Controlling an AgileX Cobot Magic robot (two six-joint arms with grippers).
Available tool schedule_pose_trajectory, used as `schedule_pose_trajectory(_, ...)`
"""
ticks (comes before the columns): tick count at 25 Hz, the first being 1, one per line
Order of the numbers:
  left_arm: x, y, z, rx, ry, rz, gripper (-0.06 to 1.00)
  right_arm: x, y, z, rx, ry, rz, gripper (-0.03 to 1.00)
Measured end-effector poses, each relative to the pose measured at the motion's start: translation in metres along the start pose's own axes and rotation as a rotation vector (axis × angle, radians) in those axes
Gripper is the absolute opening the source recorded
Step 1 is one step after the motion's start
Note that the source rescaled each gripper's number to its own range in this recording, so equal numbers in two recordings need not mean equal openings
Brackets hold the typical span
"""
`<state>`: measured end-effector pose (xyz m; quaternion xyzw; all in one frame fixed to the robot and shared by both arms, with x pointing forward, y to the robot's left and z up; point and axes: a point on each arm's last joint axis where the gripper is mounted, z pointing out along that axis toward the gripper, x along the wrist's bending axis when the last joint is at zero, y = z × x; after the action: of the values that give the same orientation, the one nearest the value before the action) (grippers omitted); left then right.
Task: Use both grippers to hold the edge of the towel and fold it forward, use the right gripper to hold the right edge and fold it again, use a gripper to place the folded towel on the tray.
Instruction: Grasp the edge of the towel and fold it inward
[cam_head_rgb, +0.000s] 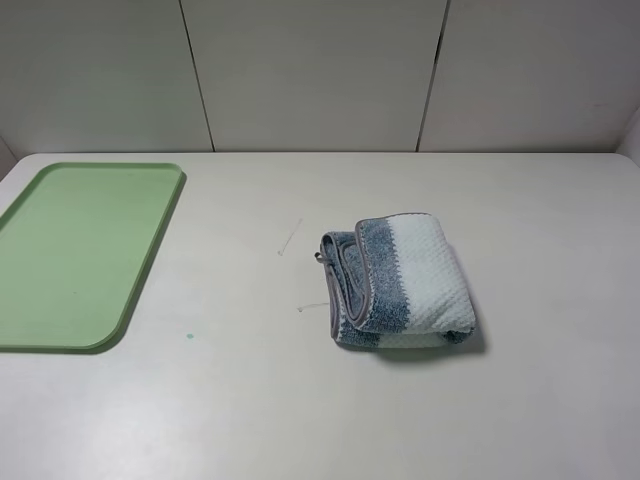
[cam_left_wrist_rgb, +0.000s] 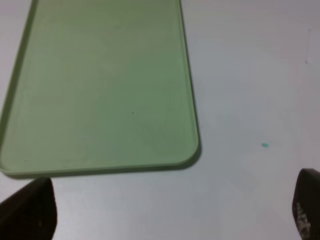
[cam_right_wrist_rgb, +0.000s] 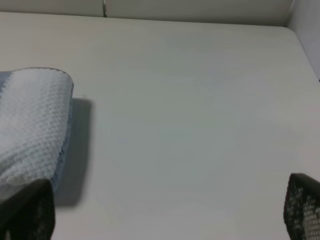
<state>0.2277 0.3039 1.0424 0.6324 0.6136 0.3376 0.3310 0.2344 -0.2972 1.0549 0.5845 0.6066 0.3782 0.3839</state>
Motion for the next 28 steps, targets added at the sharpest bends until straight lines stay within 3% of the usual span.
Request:
schedule_pose_trajectory(24,0.000,0.003,-0.001,-0.011,-0.002,-0.001,0.97,0.000,0.000,0.000,0.000,0.000,0.000,1.00)
schedule_pose_trajectory(28,-0.002,0.022,0.006,0.070,-0.024,-0.009,0.99,0.000,0.000,0.000,0.000,0.000,0.000,1.00)
